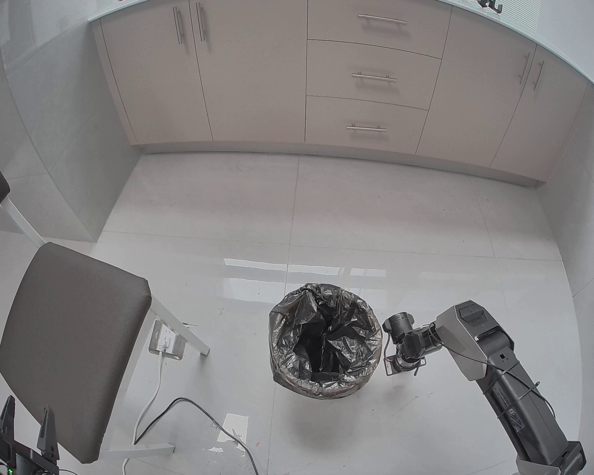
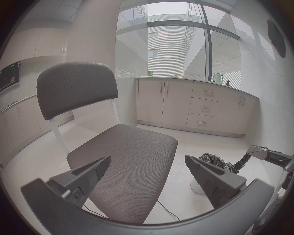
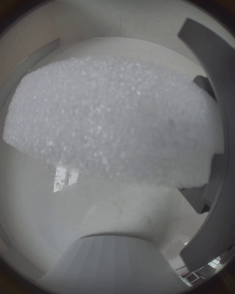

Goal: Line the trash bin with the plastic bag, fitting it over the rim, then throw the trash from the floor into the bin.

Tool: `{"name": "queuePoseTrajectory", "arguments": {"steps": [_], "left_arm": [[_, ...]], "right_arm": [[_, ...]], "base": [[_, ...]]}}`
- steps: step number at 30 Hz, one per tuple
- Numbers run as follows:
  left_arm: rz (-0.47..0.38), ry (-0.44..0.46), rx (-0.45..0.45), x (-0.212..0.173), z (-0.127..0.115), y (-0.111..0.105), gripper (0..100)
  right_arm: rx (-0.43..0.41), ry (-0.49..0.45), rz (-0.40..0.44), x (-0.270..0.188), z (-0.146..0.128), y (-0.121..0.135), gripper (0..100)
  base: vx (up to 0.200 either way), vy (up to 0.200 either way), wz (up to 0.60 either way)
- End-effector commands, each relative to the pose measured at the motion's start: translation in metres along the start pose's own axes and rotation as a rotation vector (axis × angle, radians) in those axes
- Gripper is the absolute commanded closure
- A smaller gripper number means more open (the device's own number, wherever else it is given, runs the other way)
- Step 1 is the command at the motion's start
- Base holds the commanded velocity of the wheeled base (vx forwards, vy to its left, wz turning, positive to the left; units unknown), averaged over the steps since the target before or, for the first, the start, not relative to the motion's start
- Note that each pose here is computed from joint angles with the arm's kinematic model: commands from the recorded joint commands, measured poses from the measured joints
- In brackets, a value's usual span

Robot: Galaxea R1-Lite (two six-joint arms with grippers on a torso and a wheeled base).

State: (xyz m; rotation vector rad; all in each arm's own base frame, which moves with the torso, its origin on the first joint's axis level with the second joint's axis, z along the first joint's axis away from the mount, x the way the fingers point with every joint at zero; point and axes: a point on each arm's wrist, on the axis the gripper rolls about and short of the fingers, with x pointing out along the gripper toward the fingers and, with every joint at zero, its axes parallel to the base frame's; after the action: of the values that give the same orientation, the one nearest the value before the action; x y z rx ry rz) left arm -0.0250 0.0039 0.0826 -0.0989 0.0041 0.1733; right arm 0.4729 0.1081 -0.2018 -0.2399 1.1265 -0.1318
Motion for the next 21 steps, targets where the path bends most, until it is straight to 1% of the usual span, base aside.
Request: {"name": "queuePoseTrajectory", "arguments": {"steps": [1,2,3,5,6,9,12,13,16,18,20,21], "left_arm": [[-0.001,-0.011,-0.004,-0.001,0.000,0.000,0],[-0.001,-0.011,-0.004,-0.001,0.000,0.000,0],[-0.002,-0.012,-0.005,-0.001,0.000,0.000,0],[-0.001,-0.011,-0.004,-0.001,0.000,0.000,0],[-0.001,-0.011,-0.004,-0.001,0.000,0.000,0],[0.007,-0.013,-0.002,-0.001,-0.001,0.000,0],[0.010,-0.014,-0.005,-0.001,-0.001,0.000,0],[0.010,-0.014,-0.005,-0.001,-0.001,0.000,0],[0.012,-0.014,-0.003,-0.001,-0.001,0.001,0],[0.010,-0.014,-0.002,-0.001,-0.001,0.000,0],[-0.002,-0.012,0.003,-0.001,-0.001,0.000,0],[-0.025,-0.009,0.002,-0.001,-0.002,0.000,0]], "right_arm": [[-0.025,0.060,-0.021,0.001,-0.007,-0.001,100],[-0.025,0.060,-0.021,0.001,-0.007,-0.001,100],[-0.045,0.123,-0.028,0.000,-0.014,-0.002,100],[-0.076,0.204,-0.036,-0.002,-0.022,-0.003,100],[-0.077,0.216,-0.036,-0.004,-0.022,-0.005,100],[-0.044,0.165,-0.034,-0.033,0.006,-0.013,100],[-0.033,0.146,-0.034,-0.047,0.018,-0.019,100],[-0.027,0.136,-0.033,-0.061,0.027,-0.023,100],[-0.022,0.121,-0.031,-0.083,0.040,-0.029,100],[-0.018,0.113,-0.029,-0.089,0.044,-0.031,100],[-0.019,0.105,-0.028,-0.096,0.048,-0.032,100],[-0.022,0.102,-0.027,-0.100,0.049,-0.030,100]], "base": [[0.000,0.000,0.00],[0.000,0.000,0.00],[0.000,0.000,0.00],[0.000,0.000,0.00],[0.000,0.000,0.00],[0.000,0.000,0.00],[0.000,0.000,0.00],[0.000,0.000,0.00],[0.000,0.000,0.00],[0.000,0.000,0.00],[0.000,0.000,0.00],[0.000,0.000,0.00]]}}
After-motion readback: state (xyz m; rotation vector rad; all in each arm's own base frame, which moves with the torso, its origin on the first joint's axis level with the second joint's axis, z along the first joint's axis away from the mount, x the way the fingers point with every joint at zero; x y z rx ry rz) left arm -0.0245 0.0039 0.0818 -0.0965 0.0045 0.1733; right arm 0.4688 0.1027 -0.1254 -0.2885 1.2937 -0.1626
